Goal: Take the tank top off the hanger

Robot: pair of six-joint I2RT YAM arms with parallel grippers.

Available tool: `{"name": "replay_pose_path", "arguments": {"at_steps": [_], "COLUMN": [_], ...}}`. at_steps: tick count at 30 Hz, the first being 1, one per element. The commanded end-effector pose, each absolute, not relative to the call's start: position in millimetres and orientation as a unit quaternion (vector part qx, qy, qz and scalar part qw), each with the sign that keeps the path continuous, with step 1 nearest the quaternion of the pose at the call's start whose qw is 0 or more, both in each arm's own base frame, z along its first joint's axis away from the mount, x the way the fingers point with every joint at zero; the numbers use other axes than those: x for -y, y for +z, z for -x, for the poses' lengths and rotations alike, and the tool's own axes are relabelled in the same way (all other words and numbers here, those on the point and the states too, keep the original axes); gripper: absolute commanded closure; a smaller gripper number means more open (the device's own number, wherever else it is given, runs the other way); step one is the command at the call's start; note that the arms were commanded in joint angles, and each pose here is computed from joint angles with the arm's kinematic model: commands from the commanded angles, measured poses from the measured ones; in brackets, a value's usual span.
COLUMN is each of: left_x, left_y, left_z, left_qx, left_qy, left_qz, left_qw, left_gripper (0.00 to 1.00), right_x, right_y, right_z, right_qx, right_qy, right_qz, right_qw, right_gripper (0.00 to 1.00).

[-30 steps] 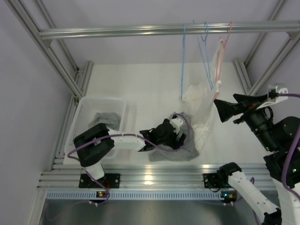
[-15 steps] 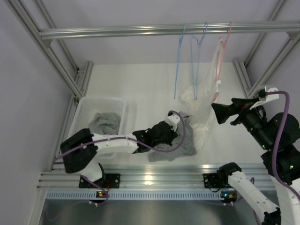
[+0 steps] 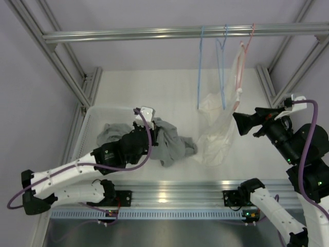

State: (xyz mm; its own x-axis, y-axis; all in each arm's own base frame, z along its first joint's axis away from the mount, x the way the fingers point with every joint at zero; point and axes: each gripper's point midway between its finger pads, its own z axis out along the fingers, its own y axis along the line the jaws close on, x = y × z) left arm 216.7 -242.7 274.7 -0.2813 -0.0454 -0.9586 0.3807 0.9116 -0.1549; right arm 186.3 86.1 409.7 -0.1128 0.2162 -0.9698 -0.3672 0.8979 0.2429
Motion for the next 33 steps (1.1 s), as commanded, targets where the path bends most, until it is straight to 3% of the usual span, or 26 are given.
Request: {"name": "replay_pose_path", "arguments": {"at_steps": [1,10,20,24,27,29,33], "left_x": [180,96,35,20,27,24,17], "left_y": [334,482,535,520,468,423,359], "left_z": [-221,-217,-218,-246,-280,-308,-313], "left_qx": [-0.765,-0.694,-0.68,-0.672,-0.713,-0.753,-0.788], "left_qy": [-0.122,-0.059,0.122,0.182,0.196,0.125,0.08], "left_qz": [-0.017,0.078,0.163,0.166,0.131,0.149,0.169], "left_qw": [0.632,0.713,0.704,0.699,0.661,0.628,0.586], "left_gripper": [1.0,1.0,1.0,1.0,1.0,1.0,1.0], "right_x": [-81,-84,-93,-97,-97,-96,-97], "right_y": [421,425,428,433,436,438,437], "right_z": [-185,-190,-191,-187,-184,-182,-179], "right_qx": [-0.705,-0.704,-0.699,-0.692,-0.687,-0.683,-0.683], "right_qy": [0.212,0.215,0.235,0.251,0.255,0.256,0.259], "right_qz": [0.046,0.05,0.058,0.064,0.064,0.063,0.067], "right_qw": [0.676,0.675,0.673,0.674,0.678,0.68,0.68], "right_gripper": [0.01,0.01,0.01,0.0,0.01,0.01,0.01]}}
